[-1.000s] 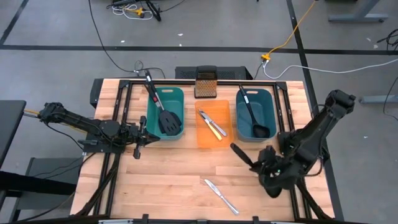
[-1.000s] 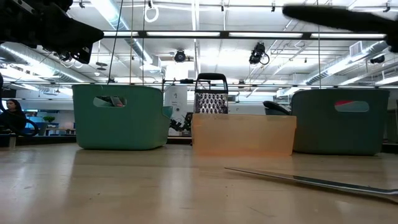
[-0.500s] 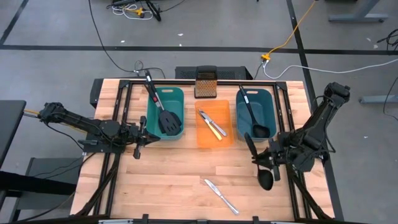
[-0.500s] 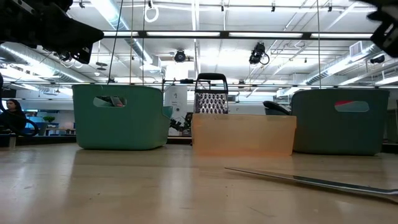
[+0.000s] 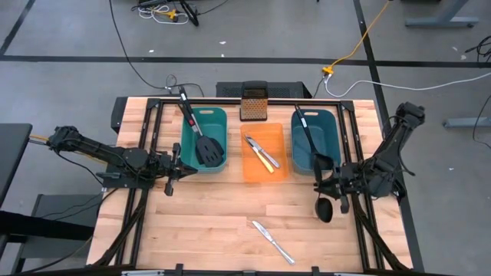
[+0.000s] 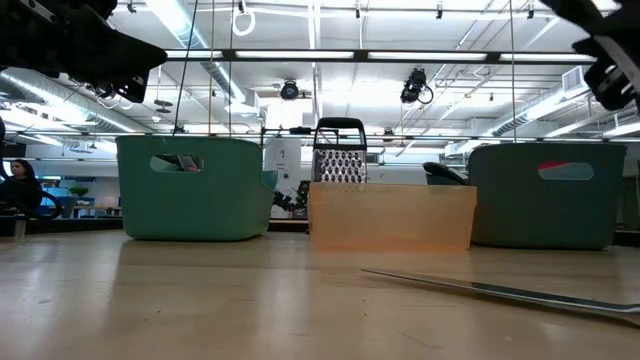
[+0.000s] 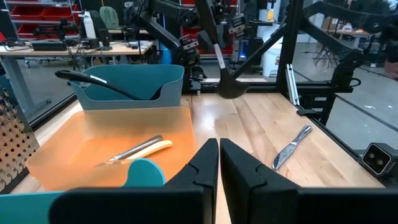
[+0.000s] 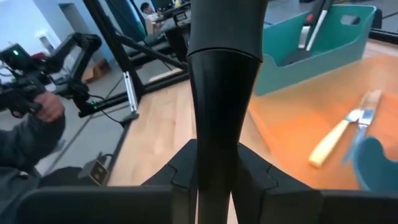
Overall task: Pick & Place Kitchen Items
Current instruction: Put the black serving spoon into the blue bin
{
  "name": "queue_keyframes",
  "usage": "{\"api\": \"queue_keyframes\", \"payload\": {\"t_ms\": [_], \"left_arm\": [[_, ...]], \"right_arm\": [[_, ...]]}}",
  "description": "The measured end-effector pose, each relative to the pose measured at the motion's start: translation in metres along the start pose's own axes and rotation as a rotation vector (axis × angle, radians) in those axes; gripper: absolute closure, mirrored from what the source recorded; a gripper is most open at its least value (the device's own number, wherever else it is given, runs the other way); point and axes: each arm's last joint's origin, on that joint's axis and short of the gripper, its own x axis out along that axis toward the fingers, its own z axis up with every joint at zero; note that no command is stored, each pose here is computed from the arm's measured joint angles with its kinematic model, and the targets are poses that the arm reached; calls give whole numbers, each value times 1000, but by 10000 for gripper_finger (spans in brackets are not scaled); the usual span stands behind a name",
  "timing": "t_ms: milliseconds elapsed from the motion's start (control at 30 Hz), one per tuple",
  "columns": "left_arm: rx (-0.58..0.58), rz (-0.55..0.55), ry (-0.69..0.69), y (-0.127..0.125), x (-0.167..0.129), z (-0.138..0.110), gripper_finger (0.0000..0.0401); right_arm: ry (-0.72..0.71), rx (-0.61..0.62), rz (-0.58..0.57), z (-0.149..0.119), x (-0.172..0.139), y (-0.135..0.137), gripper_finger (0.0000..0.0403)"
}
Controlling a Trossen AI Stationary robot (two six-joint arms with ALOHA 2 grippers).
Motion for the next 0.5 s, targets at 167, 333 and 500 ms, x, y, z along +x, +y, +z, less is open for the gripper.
{"api": "queue_keyframes", "payload": {"t_ms": [167, 333, 500], "left_arm": [[1, 0, 0, 0, 0, 0, 381], [3, 0, 1, 0, 0, 0, 381], [7, 4, 0, 0, 0, 0, 381]], "right_arm": [[-44, 36, 8, -8, -3, -11, 336], [-63, 28, 21, -8, -4, -12, 336], [-130, 8, 52, 2, -4, -8, 336]]}}
